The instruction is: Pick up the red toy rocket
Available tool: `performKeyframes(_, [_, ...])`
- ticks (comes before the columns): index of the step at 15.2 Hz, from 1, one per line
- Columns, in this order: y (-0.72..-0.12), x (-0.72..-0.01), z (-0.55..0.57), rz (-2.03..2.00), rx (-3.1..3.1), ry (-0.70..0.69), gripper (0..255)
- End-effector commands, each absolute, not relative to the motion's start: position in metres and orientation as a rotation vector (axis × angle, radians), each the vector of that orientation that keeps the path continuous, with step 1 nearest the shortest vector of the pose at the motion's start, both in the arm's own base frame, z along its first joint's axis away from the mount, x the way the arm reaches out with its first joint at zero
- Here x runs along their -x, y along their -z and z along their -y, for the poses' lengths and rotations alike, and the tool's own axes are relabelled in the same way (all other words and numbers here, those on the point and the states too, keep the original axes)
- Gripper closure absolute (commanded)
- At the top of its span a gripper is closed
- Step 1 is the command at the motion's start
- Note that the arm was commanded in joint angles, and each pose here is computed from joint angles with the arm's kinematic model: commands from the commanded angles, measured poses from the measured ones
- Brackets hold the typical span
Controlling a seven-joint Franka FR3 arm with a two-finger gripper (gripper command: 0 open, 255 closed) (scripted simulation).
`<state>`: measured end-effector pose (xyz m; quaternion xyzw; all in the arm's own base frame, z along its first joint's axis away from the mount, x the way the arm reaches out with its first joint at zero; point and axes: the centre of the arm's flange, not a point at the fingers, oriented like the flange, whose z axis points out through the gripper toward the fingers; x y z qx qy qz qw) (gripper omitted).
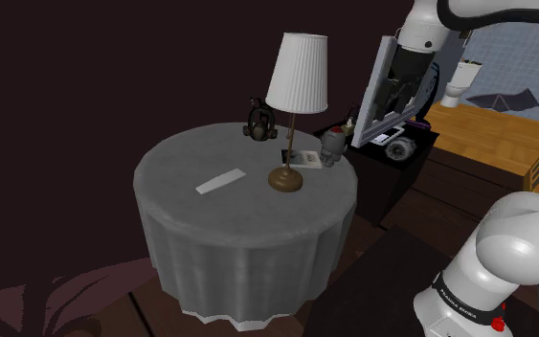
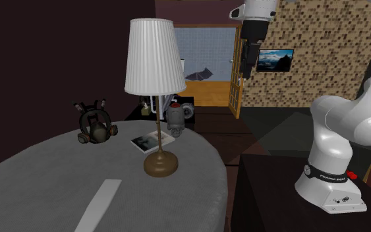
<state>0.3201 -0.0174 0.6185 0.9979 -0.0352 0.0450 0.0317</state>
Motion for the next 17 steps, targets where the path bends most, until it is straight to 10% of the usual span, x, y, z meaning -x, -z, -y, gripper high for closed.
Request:
performKeyframes(1, [-0.619, -0.32, 0.017, 0.109, -3.073, -0.138, 0])
performKeyframes(17, [-0.496, -0.479, 0.081, 1.173, -2.9, -0.145, 0])
